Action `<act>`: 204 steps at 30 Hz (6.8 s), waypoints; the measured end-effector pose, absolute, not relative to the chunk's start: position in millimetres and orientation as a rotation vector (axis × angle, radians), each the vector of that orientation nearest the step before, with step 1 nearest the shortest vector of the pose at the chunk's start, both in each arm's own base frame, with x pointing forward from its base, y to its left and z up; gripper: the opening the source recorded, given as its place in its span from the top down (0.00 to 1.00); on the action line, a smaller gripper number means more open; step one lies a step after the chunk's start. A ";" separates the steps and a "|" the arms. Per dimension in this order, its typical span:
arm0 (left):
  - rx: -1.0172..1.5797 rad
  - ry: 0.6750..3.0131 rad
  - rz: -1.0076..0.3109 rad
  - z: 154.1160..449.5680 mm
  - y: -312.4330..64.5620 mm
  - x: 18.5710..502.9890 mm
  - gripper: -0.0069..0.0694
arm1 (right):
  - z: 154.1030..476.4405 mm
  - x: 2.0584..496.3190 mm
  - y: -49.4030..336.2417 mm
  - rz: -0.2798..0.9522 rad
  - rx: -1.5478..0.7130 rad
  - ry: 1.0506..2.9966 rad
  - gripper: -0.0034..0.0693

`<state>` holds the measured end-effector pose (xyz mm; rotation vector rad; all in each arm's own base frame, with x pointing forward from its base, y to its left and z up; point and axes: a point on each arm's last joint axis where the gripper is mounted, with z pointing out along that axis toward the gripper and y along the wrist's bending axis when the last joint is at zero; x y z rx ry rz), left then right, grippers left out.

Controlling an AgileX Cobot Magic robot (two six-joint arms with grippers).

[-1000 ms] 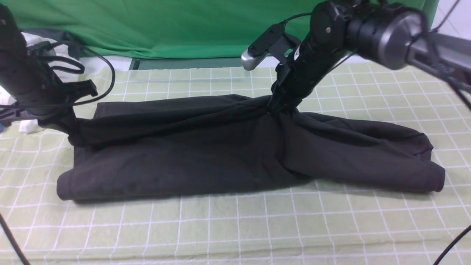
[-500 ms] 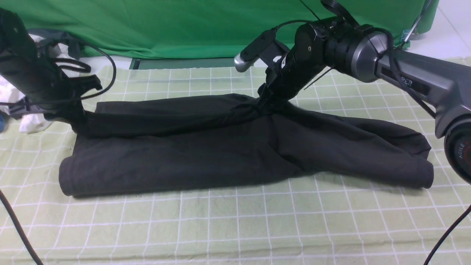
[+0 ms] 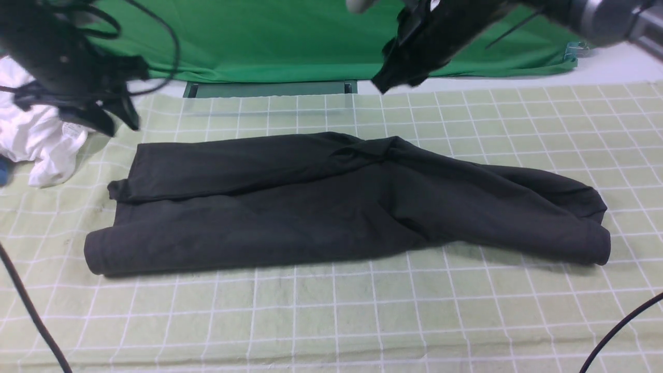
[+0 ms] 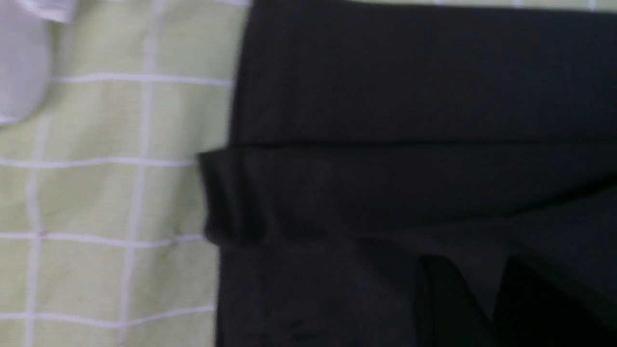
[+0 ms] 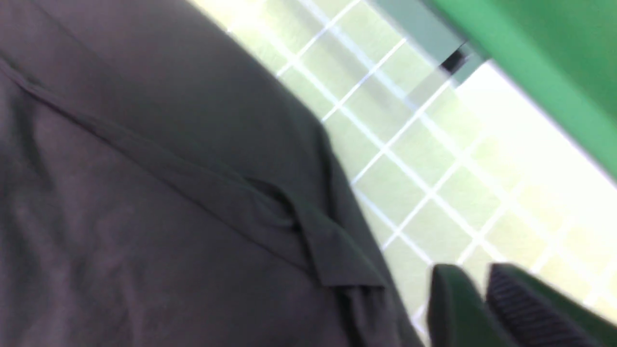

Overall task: Fold a long-sleeved shirt over a green coffee tablecloth.
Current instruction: 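Fold the black garment in half by bringing its near edge over to the far edge, then pull the folded dark garment lengthwise by its ends to straighten it flat on the table, then fold the right end of the dark garment over onto its left end with the right gripper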

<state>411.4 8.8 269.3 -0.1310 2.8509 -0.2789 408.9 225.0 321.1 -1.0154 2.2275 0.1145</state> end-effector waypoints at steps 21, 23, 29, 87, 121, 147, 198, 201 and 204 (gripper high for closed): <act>0.110 2.846 -0.308 150.4 -118.7 434.2 0.90 | 325.2 401.4 212.9 0.071 -1.069 2.297 0.95; 0.052 2.768 -0.269 149.8 -113.8 444.4 0.90 | 324.3 400.3 212.4 0.070 -1.077 2.311 0.95; -0.041 2.591 -0.214 156.0 -84.7 484.3 0.90 | 321.0 395.7 209.4 0.065 -1.109 2.374 0.95; 0.062 2.930 -0.094 168.9 -48.9 345.6 0.90 | 163.2 429.6 67.4 0.181 -0.787 3.021 0.83; 0.075 2.960 -0.083 168.4 -48.2 342.9 0.90 | 203.2 469.0 47.5 -0.145 -0.954 2.651 0.92; 0.042 2.621 -0.185 288.9 -42.6 273.3 0.90 | 210.1 433.3 -21.9 -0.169 -0.176 3.035 0.25; 0.065 2.252 -0.255 367.5 -25.3 119.3 0.90 | 343.2 416.5 74.4 0.366 -0.258 2.670 0.88; 0.065 2.252 -0.255 367.5 -25.3 119.3 0.90 | 346.5 408.9 149.9 0.554 -0.425 2.552 0.88; 0.065 2.252 -0.255 367.5 -25.3 119.3 0.90 | 335.6 400.9 205.6 0.676 -0.519 2.496 0.88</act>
